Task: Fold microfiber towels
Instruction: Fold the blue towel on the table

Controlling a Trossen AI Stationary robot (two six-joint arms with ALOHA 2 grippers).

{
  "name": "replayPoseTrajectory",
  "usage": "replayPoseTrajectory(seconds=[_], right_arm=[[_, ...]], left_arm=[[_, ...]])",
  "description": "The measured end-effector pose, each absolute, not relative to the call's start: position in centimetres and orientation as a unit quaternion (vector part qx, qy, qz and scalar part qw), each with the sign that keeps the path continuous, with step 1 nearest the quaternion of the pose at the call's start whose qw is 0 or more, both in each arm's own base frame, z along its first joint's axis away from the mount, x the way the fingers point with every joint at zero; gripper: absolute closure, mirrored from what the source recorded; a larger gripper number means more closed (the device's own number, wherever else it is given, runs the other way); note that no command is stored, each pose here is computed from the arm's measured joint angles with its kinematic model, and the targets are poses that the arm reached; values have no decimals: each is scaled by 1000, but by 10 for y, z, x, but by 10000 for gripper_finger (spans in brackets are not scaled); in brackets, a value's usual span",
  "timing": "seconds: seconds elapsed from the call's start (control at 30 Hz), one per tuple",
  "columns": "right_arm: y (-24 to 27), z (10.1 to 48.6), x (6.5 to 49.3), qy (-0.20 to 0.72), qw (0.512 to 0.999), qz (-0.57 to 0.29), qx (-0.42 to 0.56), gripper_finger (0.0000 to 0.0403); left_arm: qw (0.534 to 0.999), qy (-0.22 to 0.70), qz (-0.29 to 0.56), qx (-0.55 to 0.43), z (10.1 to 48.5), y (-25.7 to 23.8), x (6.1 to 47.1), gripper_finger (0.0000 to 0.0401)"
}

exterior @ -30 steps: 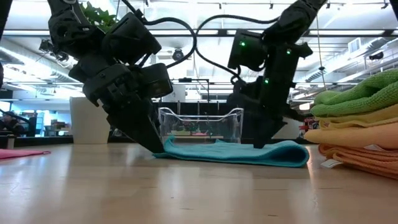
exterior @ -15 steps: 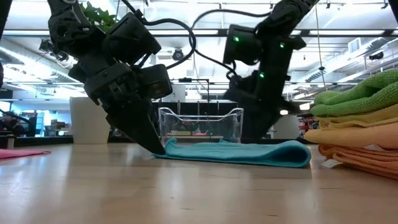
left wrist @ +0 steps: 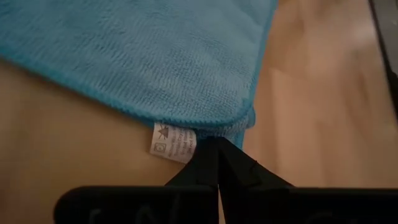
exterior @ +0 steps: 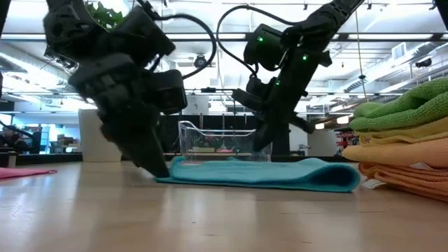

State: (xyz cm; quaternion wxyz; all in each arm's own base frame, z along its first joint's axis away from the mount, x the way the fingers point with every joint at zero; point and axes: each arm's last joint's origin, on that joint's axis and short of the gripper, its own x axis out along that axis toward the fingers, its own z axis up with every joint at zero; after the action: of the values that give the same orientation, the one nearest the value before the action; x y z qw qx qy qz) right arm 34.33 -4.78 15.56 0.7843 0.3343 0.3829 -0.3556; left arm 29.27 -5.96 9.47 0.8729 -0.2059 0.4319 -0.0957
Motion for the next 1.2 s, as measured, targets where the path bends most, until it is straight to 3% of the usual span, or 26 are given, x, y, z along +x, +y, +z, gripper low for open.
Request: replayPoseTrajectory(seconds=[0.3,0.5,0.77,1.0,1.2], right_arm=[[-33,152,357,318,822,-309,357,401],[-25,122,367,322,814,-310,371,401],[-27,117,363,329,800,-349,360,401],[-29,121,361,329,802,-356,348,401],[-25,152,352,321,813,-352,335,401]], left_arm=[[869,440,-111,-198,95,-91,285,395],[867,439,-104,-211,95,-92,285,390],[866,437,-102,-221,95,-98,284,391],[866,437,-105,-220,96,-100,283,395],[865,437,-106,-223,96,-101,283,393]])
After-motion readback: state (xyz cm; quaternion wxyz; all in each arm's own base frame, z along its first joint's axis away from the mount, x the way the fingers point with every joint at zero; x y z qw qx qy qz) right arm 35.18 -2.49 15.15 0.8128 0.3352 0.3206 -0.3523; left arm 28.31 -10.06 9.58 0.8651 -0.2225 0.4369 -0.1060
